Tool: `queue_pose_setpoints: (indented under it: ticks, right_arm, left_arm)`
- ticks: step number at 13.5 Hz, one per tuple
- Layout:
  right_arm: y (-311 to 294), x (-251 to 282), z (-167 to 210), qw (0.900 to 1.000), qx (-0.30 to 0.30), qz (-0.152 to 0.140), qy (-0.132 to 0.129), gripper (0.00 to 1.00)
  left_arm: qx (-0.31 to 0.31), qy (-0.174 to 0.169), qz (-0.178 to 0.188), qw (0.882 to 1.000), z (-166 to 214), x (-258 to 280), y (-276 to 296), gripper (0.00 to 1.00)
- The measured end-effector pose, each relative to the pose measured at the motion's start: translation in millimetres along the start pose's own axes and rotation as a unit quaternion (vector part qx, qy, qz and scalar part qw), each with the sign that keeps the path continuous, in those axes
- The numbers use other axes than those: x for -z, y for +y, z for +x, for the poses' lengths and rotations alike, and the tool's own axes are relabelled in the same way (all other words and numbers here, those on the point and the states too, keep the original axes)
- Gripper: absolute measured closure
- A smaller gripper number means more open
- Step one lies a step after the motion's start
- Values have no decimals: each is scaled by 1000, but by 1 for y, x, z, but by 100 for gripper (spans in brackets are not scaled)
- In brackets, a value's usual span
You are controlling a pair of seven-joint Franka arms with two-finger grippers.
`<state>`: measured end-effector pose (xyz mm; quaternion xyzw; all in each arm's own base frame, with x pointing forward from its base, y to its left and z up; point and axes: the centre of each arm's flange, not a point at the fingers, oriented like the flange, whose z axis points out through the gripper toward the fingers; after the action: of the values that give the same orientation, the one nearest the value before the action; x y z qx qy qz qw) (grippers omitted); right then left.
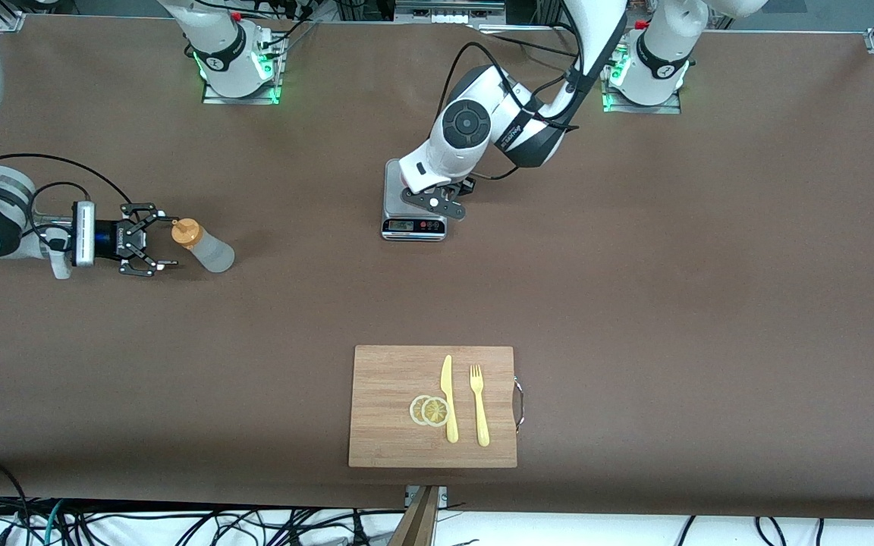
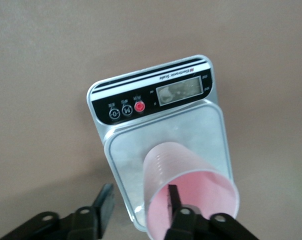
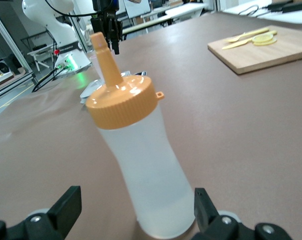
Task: Add sauce to pink cup with both arms
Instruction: 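Grasp the sauce bottle with the right gripper while the left gripper withdraws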
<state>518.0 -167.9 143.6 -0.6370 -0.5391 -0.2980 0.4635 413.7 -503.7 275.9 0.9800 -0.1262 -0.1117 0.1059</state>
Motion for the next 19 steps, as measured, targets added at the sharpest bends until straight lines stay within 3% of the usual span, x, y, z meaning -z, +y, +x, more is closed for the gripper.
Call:
queue_pose_setpoints:
  ticks: [4, 8, 11, 13, 15, 19]
  right_arm:
    - [20, -30, -5, 999, 24, 20, 31, 0]
    - [39, -60, 11, 997, 43, 38, 42, 0]
    - [41, -71, 14, 997, 46, 48, 42, 0]
    - [41, -73, 15, 997, 45, 53, 46, 0]
    - [40, -76, 16, 996, 45, 59, 51, 0]
    - [42, -90, 22, 995, 49, 74, 49, 1]
  left_arm:
    - [18, -28, -3, 999, 10, 55, -5, 1]
    - [66, 2, -5, 998, 36, 180, -71, 0]
    - [100, 45, 25, 994, 38, 263, -142, 0]
    - [136, 78, 45, 987, 35, 313, -203, 0]
    - [191, 107, 32, 975, 25, 362, -278, 0]
    - [231, 99, 20, 968, -20, 427, -383, 0]
